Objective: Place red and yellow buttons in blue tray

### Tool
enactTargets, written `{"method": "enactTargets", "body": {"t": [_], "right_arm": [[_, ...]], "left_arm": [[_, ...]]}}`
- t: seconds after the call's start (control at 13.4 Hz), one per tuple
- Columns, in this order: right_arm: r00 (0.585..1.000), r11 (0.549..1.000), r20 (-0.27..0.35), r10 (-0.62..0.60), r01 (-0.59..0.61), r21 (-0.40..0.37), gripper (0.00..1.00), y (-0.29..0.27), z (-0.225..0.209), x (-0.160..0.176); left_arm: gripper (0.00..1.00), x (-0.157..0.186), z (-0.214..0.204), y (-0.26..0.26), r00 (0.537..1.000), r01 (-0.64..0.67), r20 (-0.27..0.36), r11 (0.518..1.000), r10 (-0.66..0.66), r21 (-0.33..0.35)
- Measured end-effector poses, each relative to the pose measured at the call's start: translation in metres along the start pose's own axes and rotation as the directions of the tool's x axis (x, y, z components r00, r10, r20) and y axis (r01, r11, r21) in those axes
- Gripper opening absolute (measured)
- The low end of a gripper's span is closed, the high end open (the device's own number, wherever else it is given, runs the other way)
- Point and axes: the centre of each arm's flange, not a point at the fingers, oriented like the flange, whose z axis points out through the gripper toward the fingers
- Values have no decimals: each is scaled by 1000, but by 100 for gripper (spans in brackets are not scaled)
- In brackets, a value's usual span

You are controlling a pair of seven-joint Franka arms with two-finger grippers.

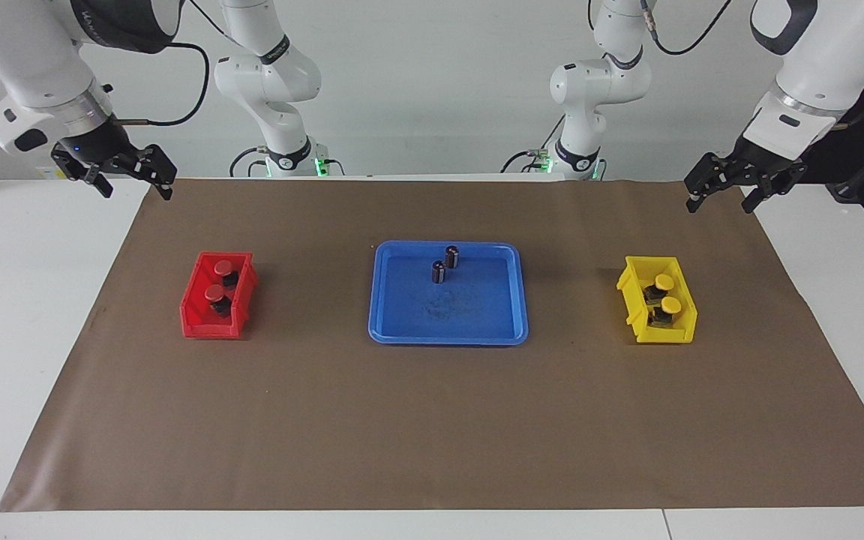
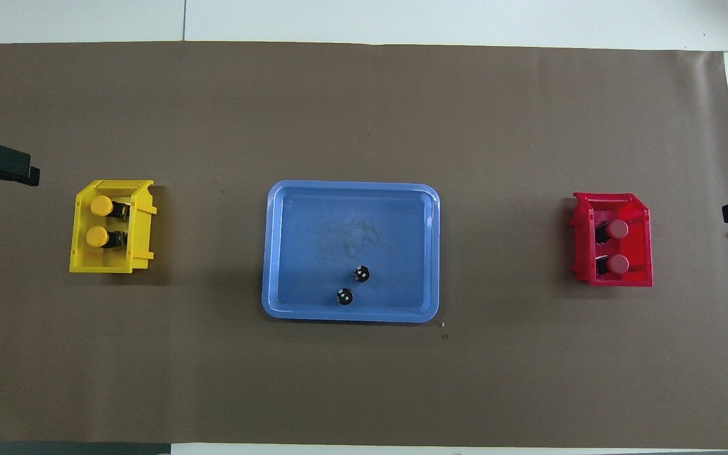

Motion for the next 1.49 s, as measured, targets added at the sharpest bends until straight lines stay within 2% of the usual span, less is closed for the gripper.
{"method": "enactTargets", "body": {"t": [0.22,0.3,0.37,0.45,0.6,0.75,0.97,1.19,1.49], "right_arm": [[1000,1000,-24,-19,19,-1,96,-1,-2,3],[999,1000,-43,-20,20,-3,90,-1,-3,5],[998,1000,-63,-21,21,-6,90,-1,-4,8],[997,1000,-77,-22,22,-8,81,-1,-2,12],[995,1000,-94,-28,28,0,78,-3,13,28],[996,999,-86,-40,42,24,76,-6,46,52],[994,998,-97,-58,62,30,69,-9,119,82],[993,998,-105,-60,63,30,69,-12,169,83],[989,996,-118,-84,88,30,65,-28,209,68]], "left_arm": [[100,-1,1,4,1000,-6,4,1000,6,0],[100,-1,2,8,1000,-10,7,1000,10,0],[100,-2,4,12,1000,-13,10,1000,13,0],[100,-2,4,14,1000,-15,11,1000,15,0],[100,-3,5,15,1000,-16,14,1000,16,0],[100,-4,6,15,1000,-16,18,1000,16,0],[100,-5,5,13,1000,-13,16,1000,13,1],[100,-9,13,12,999,-9,32,1000,9,2],[100,-18,22,20,999,-23,27,1000,23,5]]}}
